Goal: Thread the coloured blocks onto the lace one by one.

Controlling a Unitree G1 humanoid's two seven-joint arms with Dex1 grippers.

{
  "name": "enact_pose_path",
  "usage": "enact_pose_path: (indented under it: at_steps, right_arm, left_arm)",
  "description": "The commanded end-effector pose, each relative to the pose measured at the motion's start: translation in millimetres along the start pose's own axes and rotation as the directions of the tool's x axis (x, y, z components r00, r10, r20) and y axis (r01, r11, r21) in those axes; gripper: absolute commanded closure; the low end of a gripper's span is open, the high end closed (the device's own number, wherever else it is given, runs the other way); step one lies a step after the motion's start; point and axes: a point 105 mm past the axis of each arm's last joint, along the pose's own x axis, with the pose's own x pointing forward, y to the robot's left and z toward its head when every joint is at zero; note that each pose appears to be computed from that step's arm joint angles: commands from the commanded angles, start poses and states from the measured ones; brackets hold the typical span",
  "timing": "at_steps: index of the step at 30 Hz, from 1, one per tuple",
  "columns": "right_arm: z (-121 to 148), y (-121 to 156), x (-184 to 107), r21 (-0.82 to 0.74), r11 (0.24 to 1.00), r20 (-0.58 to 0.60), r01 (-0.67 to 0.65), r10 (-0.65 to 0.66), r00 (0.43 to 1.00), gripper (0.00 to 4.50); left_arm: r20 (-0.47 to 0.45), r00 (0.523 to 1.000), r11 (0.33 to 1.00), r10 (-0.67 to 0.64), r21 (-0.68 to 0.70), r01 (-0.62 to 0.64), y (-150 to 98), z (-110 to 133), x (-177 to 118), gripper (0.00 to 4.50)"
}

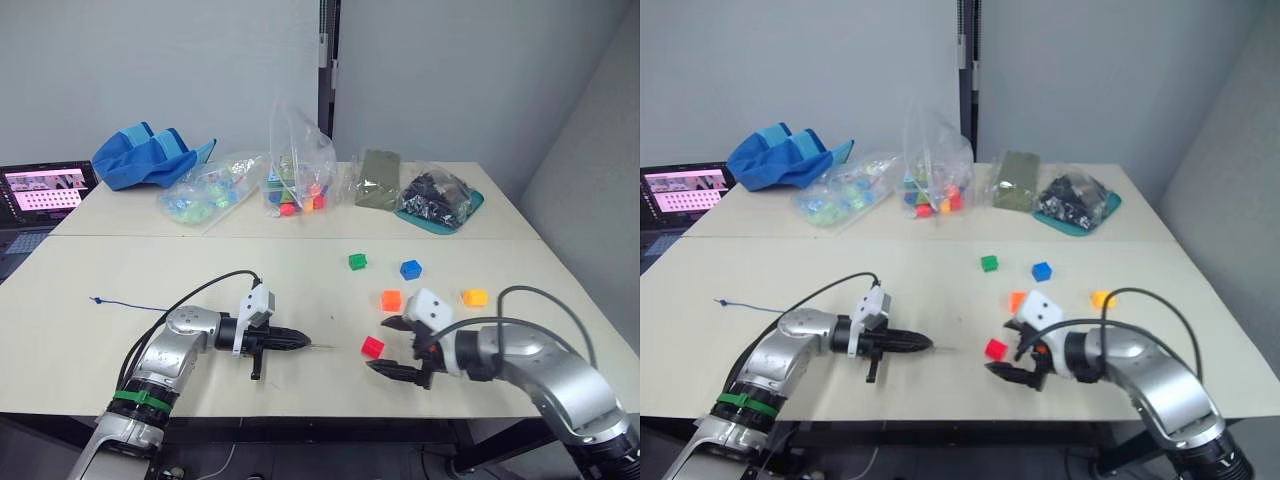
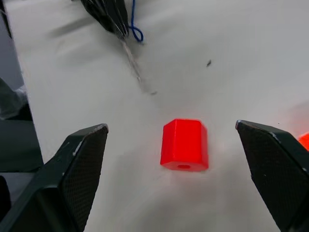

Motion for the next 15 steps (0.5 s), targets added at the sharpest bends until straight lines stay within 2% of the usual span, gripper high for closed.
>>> enact_pose_path:
  at_steps: [1, 4, 14, 15]
  right_arm:
    - [9, 0, 4, -0.034, 0.996, -0.026, 0.088, -0.089, 0.996, 0.03]
    - [-2, -13, 3, -0.041, 0.983, -0.124, 0.179, -0.183, 0.975, 0.03]
    - [-7, -11, 14, 0.004, 0.986, -0.182, 0.165, -0.161, 0.97, 0.03]
    - [-7, -12, 15, 0.002, 0.987, -0.182, 0.164, -0.16, 0.97, 0.55]
  left_arm:
    - [0.004, 1.0, 0.999, -0.017, 0.037, 0.016, 1, 7, 2, 4.5]
    - [0.001, 1.0, 0.999, -0.023, 0.039, 0.023, 1, 7, 2, 4.5]
    - [-0.002, 0.999, 0.998, -0.032, 0.046, 0.032, 2, 8, 4, 4.5]
    - [-0.002, 0.999, 0.998, -0.032, 0.046, 0.032, 2, 8, 4, 4.5]
